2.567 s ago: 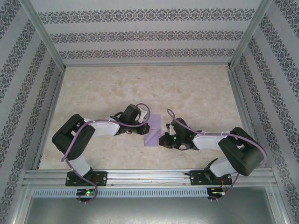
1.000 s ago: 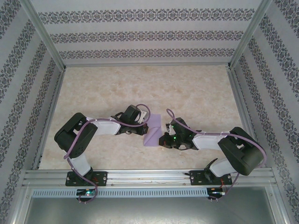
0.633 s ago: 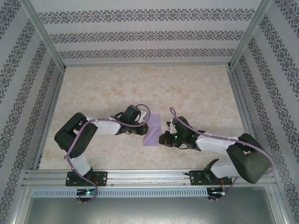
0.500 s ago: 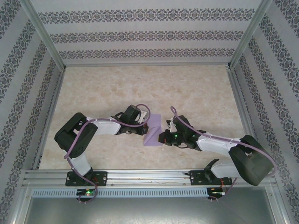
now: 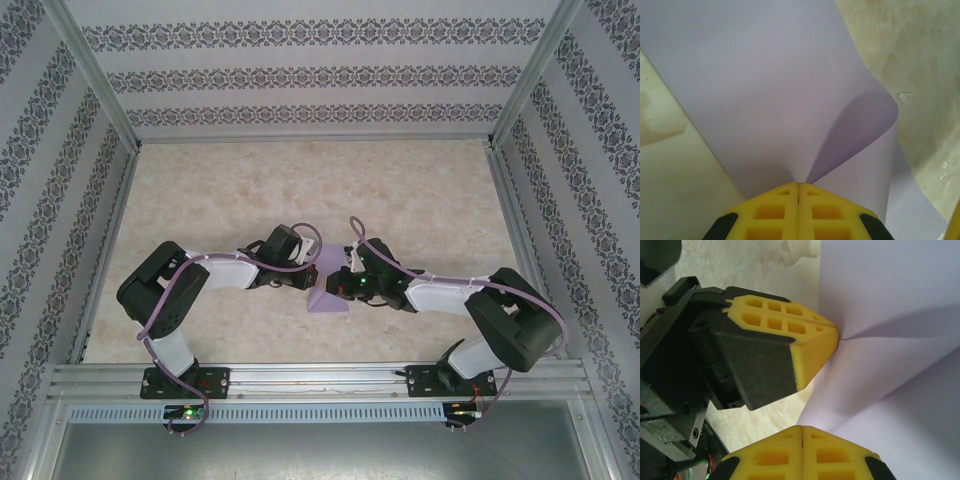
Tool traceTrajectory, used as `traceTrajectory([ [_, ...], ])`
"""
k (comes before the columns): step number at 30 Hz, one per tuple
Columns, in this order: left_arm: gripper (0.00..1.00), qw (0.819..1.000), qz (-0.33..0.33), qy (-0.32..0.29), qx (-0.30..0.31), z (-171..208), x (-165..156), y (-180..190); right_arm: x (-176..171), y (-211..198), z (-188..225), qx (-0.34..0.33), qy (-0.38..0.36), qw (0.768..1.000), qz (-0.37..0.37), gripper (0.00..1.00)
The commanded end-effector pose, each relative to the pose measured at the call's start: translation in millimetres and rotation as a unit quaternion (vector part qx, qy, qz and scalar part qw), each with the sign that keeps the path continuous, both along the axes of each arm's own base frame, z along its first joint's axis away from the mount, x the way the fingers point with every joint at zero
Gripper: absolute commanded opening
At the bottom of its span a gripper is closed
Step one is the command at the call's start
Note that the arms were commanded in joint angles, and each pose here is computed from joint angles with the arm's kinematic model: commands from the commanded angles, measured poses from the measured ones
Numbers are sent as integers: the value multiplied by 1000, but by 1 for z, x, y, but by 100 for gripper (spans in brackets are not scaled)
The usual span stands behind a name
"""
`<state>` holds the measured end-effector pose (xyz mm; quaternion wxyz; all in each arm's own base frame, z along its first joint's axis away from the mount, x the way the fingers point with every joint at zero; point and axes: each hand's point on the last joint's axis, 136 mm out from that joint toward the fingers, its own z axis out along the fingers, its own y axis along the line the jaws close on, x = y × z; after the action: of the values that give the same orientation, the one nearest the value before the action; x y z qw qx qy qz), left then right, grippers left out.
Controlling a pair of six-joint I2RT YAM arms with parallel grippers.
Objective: Fold a paper plane with a square sheet of paper (fold left side to right side)
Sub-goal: Fold the triangle a second time at the center of the table.
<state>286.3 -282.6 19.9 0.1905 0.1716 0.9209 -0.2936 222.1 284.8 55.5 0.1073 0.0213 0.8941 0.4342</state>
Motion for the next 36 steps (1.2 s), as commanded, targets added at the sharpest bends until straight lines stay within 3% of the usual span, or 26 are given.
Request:
traceTrajectory([
  [1,0,1000,4,15,23,-17,-5,12,9,12,5,13,-13,1000,1,0],
  [14,0,1000,6,12,27,-17,-5,14,6,8,-23,-15,8,1000,-2,0],
  [36,0,1000,6,10,28,-16,-5,14,-3,-5,-36,-57,29,998,-3,0],
])
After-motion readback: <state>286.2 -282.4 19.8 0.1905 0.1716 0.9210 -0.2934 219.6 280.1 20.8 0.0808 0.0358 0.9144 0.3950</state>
